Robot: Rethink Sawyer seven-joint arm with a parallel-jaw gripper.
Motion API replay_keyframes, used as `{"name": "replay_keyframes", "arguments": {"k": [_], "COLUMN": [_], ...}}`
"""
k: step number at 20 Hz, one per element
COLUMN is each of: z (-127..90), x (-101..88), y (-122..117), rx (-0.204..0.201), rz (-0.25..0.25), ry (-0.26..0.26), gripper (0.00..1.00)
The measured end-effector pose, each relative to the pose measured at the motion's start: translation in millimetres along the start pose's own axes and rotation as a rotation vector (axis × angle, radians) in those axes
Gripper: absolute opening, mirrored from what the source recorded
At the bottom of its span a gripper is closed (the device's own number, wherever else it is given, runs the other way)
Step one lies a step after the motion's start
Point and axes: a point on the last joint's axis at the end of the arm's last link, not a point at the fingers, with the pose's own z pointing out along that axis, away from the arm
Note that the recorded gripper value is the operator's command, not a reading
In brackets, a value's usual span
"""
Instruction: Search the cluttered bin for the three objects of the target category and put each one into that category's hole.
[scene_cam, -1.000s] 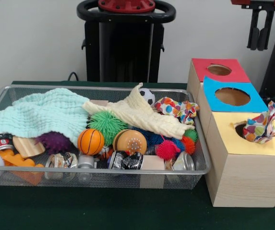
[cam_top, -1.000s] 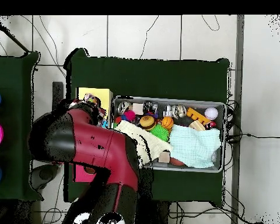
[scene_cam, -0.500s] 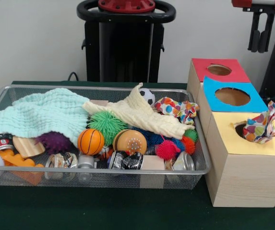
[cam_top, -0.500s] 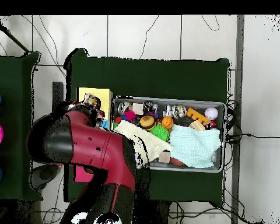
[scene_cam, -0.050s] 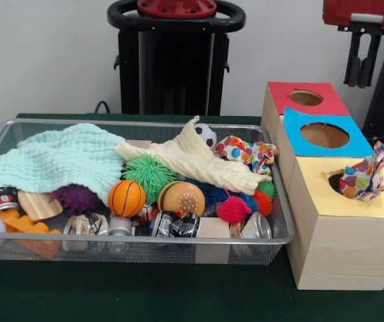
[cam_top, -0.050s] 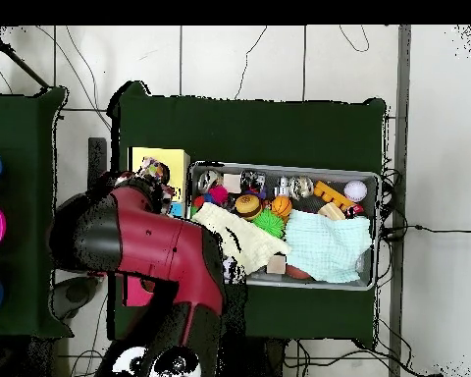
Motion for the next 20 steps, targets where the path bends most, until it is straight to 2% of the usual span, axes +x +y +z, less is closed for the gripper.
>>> {"name": "replay_keyframes", "arguments": {"k": [20], "z": [8], "x": [-12.5], "y": [-9], "rx": [0.007], "rz": [0.011], "ry": [-0.066], "gripper": [0.0]}}
